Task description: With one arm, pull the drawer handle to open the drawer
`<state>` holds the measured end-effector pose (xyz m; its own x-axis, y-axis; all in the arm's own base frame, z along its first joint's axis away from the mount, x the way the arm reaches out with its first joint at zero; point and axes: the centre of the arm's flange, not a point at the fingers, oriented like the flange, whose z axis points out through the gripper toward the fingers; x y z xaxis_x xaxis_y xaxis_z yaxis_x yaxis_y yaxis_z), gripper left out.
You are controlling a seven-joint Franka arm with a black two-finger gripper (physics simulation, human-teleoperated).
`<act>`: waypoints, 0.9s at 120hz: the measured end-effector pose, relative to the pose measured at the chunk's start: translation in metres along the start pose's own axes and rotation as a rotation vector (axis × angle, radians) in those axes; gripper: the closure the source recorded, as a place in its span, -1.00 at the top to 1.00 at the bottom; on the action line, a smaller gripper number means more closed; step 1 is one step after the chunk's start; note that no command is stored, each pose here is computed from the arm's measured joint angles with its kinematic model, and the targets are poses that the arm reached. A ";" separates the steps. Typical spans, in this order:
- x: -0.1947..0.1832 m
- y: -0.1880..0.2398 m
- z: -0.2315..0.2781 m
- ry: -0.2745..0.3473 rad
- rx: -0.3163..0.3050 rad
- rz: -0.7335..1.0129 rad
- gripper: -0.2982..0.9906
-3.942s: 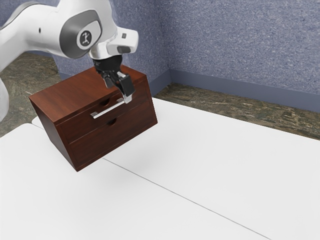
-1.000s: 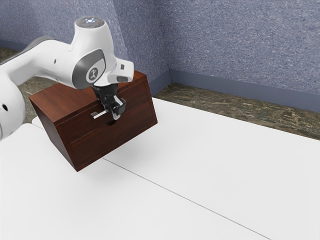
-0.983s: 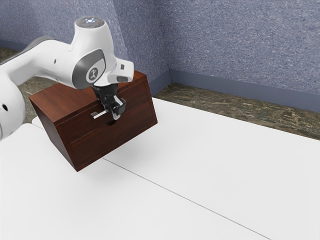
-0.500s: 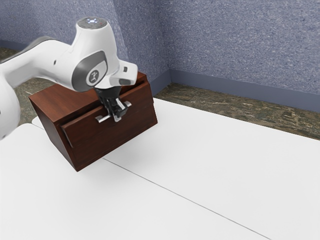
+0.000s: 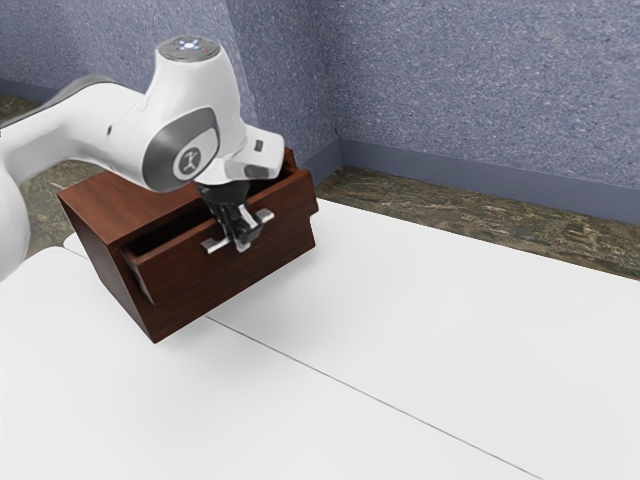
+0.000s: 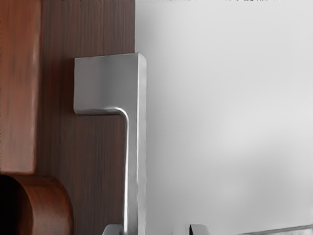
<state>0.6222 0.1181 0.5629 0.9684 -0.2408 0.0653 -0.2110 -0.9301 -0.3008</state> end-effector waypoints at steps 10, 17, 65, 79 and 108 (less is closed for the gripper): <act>0.002 0.009 -0.003 0.006 -0.002 0.013 -0.38; 0.001 0.015 -0.007 0.010 -0.004 0.019 -0.39; 0.008 0.054 -0.015 0.024 -0.024 0.055 -0.37; 0.001 0.057 -0.020 0.024 -0.026 0.050 -0.37; -0.004 0.067 -0.024 0.024 -0.029 0.051 -0.38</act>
<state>0.6010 0.0506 0.5650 0.9529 -0.2942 0.0734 -0.2639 -0.9240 -0.2766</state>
